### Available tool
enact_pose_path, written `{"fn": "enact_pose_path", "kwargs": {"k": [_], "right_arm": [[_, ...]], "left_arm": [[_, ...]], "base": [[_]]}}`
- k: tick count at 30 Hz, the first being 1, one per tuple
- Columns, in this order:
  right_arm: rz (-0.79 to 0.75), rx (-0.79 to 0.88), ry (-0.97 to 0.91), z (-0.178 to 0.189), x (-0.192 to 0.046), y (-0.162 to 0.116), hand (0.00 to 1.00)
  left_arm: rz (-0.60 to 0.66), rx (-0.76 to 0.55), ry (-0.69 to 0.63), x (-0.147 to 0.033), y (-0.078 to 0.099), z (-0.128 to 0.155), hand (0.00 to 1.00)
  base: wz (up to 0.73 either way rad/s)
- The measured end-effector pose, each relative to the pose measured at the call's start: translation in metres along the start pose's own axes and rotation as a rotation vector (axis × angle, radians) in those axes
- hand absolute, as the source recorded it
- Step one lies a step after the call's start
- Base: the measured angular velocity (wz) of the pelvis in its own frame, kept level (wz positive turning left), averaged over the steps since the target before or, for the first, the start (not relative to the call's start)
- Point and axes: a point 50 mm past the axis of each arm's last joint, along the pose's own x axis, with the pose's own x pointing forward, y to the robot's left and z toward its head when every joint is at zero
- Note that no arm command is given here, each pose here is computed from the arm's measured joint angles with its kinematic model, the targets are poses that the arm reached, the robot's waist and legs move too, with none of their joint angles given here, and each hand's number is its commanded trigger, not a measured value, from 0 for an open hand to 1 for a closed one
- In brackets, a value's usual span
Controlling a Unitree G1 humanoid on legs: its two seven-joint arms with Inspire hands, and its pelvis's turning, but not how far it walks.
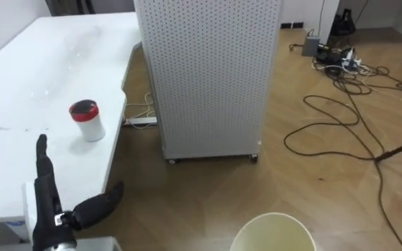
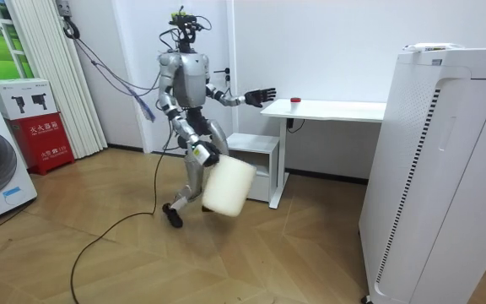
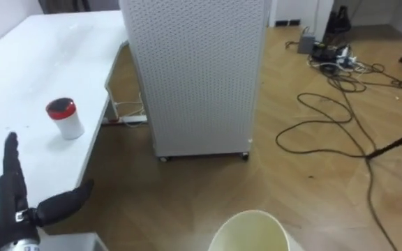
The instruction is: Pick garbage
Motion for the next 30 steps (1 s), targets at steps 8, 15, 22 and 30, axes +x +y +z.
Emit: {"fn": "enact_pose_path", "kwargs": {"k": [8,15,22,30], "right_arm": [[0.036,-0.05,-0.024,0.005,0.002,0.005,1.0],[0.081,-0.075,-0.024,0.007,0.004,0.009,1.0],[0.122,-0.103,-0.005,0.004,0.003,0.011,1.0],[0.086,-0.121,0.0,0.004,0.003,0.002,1.0]], "left_arm": [[0.01,0.01,0.014,0.001,0.0,-0.004,0.0],[0.016,0.021,0.035,-0.006,0.004,-0.008,0.0],[0.042,0.02,0.026,-0.007,0.008,-0.005,0.0],[0.12,0.022,0.013,-0.003,0.017,-0.002,0.0]], "base": [[0.22],[-0.08],[0.02],[0.14]]}}
